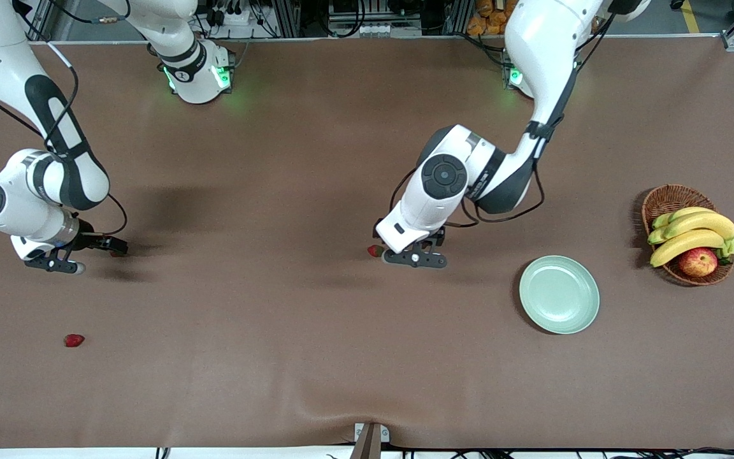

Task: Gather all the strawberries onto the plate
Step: 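Grasp the middle strawberry with the left gripper while the right gripper grasps another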

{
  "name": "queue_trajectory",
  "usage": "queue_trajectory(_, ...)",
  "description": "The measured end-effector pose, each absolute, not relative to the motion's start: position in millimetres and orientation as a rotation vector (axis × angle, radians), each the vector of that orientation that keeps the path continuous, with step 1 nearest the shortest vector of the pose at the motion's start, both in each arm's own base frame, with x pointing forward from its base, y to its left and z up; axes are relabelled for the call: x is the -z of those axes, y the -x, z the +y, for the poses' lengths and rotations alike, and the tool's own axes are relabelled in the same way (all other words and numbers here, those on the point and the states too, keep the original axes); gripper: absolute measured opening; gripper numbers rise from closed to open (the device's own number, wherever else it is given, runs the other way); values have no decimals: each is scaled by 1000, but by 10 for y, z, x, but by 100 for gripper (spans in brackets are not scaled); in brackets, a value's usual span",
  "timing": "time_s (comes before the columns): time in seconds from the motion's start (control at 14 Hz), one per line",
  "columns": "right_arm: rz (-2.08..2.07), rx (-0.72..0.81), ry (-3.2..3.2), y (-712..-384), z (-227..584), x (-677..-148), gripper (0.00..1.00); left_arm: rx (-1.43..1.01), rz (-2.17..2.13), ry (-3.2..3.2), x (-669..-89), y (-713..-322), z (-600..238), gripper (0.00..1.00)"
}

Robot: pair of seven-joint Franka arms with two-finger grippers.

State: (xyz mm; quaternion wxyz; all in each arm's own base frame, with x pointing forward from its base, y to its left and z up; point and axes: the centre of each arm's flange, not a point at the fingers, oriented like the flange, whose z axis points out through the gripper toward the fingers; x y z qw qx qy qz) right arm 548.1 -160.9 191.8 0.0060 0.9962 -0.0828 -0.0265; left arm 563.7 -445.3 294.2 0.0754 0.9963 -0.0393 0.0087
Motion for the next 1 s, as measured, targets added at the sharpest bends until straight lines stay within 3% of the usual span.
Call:
queue_trajectory(0.36,-256,92,-3119,-5470,-1596,-1801,100,-85,-113,-2949,-2458,-5380,-4979,100)
queue_trajectory(1.0,-266,93,-3118,-5488,-1654,-1739,100,-102,-188,-3010,-1926,-5383,-4931,97)
